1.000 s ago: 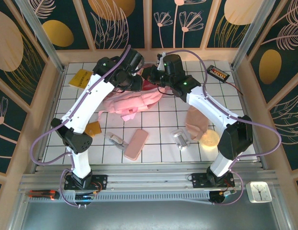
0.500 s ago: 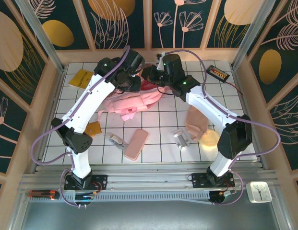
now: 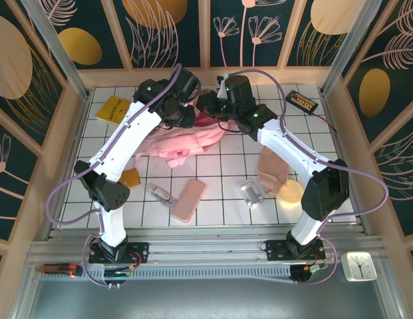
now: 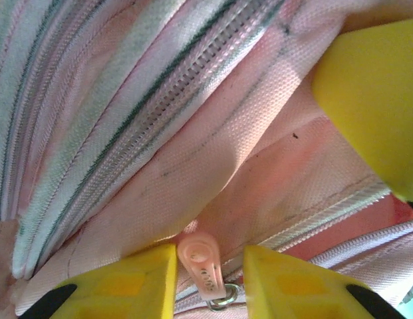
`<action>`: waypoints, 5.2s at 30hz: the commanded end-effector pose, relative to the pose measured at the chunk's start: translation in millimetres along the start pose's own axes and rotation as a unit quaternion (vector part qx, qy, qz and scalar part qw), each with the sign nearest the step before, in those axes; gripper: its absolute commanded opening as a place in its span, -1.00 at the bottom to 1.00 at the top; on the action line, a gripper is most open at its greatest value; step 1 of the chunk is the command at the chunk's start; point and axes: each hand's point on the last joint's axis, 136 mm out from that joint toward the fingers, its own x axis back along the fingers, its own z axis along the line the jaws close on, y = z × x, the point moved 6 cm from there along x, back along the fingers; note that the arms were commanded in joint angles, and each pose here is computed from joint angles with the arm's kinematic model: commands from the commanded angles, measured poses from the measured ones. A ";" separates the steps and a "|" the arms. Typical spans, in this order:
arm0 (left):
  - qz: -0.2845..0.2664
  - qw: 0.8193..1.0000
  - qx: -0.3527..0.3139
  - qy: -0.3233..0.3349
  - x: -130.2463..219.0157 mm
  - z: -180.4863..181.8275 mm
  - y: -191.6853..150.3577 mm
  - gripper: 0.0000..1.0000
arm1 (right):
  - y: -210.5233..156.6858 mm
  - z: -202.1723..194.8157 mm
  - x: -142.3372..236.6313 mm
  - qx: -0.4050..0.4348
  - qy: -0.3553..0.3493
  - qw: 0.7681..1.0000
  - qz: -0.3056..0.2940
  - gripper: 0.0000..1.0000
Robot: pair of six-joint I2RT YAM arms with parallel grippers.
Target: Pack books, pencil case, and school supplies into a backpack
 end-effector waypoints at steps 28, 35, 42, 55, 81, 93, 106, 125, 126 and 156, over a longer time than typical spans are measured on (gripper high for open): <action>-0.031 0.997 0.041 0.049 6.5 53.8 -14.6 -1.00 | 36.4 19.0 59.1 0.039 0.029 0.992 -0.113 -1.00; -0.077 0.991 0.083 0.070 22.3 89.4 -26.1 -1.00 | 26.7 9.2 76.6 0.045 0.030 0.990 -0.131 -1.00; -0.144 0.979 0.130 0.068 31.3 121.8 -35.8 -1.00 | 27.7 3.5 90.7 0.046 0.061 0.987 -0.145 -1.00; -0.157 0.952 0.135 -0.225 48.3 56.7 -27.9 -0.31 | 31.7 30.4 83.2 0.048 0.106 0.985 -0.128 -1.00; 0.034 0.991 0.018 -0.130 0.6 21.4 -69.7 -0.09 | 25.3 44.5 63.2 0.056 0.111 0.985 -0.122 -1.00; 0.023 0.989 0.009 -0.143 -15.1 12.6 -61.3 -0.92 | 28.6 48.1 63.8 0.052 0.111 0.984 -0.131 -1.00; 0.006 0.999 0.025 -0.028 -1.4 80.8 -75.2 -1.00 | 25.7 13.3 81.5 0.087 0.039 0.986 -0.136 -1.00; -0.200 0.964 -0.087 -0.152 42.6 34.0 -14.4 0.90 | 31.4 32.6 84.0 0.063 0.135 0.982 -0.117 -1.00; -0.207 0.960 -0.111 -0.154 44.3 23.7 -12.5 0.97 | 31.7 35.4 82.4 0.062 0.140 0.982 -0.115 -1.00; -0.160 0.984 -0.051 -0.063 -19.0 -3.4 43.6 -1.00 | -52.5 -41.1 80.2 0.019 -0.024 0.996 -0.085 0.14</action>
